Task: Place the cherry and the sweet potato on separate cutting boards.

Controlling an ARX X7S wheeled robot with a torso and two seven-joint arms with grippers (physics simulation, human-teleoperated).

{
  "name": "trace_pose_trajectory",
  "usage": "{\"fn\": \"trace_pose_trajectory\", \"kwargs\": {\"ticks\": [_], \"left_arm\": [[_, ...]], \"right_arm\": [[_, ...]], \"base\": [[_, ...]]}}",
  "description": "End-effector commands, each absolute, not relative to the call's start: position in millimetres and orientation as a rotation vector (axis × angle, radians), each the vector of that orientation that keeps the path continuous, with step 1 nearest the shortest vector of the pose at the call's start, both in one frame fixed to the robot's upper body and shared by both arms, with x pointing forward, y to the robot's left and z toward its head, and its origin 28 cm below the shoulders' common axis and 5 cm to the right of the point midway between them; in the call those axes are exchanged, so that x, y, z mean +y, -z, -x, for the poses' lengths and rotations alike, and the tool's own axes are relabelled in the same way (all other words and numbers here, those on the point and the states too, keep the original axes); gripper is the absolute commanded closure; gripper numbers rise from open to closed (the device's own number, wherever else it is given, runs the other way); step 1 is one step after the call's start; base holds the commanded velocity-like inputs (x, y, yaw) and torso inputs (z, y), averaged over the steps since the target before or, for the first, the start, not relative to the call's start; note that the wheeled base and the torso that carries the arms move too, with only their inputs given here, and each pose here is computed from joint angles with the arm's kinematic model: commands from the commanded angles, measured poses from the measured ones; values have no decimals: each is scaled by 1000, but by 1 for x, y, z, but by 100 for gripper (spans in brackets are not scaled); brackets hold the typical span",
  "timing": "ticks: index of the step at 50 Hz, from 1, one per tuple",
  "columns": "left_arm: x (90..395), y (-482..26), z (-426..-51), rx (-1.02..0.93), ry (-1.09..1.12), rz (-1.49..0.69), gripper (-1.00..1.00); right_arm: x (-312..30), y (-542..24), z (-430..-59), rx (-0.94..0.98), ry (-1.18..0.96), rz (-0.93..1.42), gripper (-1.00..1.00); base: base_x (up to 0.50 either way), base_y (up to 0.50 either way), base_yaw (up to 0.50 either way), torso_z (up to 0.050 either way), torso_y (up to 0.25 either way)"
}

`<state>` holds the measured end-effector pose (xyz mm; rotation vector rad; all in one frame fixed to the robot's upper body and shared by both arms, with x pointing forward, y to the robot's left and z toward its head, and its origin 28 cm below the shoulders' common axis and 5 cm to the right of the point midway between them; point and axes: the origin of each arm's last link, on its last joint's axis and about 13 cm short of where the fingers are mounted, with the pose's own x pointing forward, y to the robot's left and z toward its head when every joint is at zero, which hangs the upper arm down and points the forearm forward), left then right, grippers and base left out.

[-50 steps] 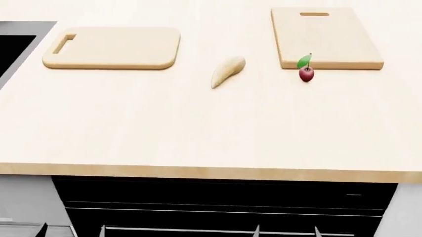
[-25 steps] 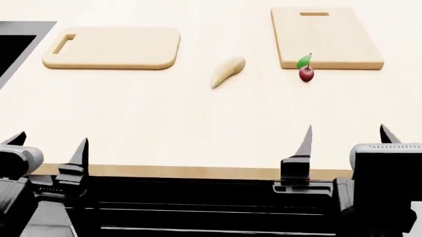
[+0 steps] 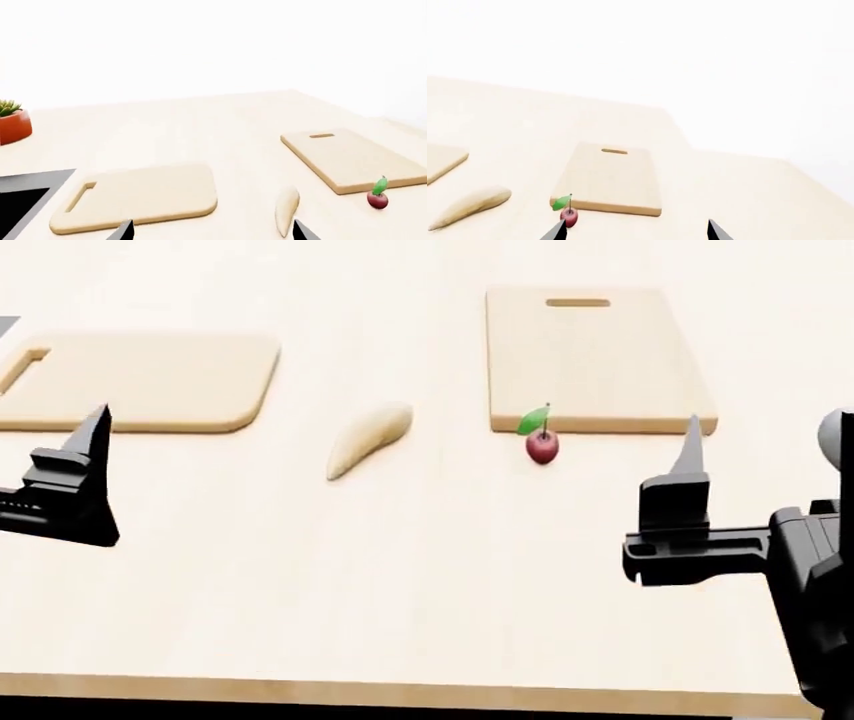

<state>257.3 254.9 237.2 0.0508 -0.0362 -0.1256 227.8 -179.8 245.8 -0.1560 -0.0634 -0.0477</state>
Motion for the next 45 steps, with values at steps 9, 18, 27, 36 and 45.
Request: {"fn": "trace_pose_trajectory", "kwargs": {"ticks": [9, 18, 27, 36, 45], "left_arm": [[265, -253, -254, -66, 109, -54, -100], [263, -253, -254, -64, 118, -60, -100], [263, -252, -255, -61, 121, -57, -100], [263, -248, -253, -54, 126, -54, -100], [260, -247, -253, -54, 137, -52, -100]], "right_arm": [[-181, -251, -222, -34, 28, 149, -100], [-181, -250, -221, -29, 24, 152, -100], [-182, -249, -222, -22, 24, 158, -100], [-181, -252, -215, -45, -22, 159, -100], [-174, -258, -176, 46, -197, 197, -100]], "base": [[500, -29, 0, 0, 0], [500, -20, 0, 0, 0], [500, 0, 0, 0, 2], [361, 0, 0, 0, 1], [0, 0, 0, 0, 0]]}}
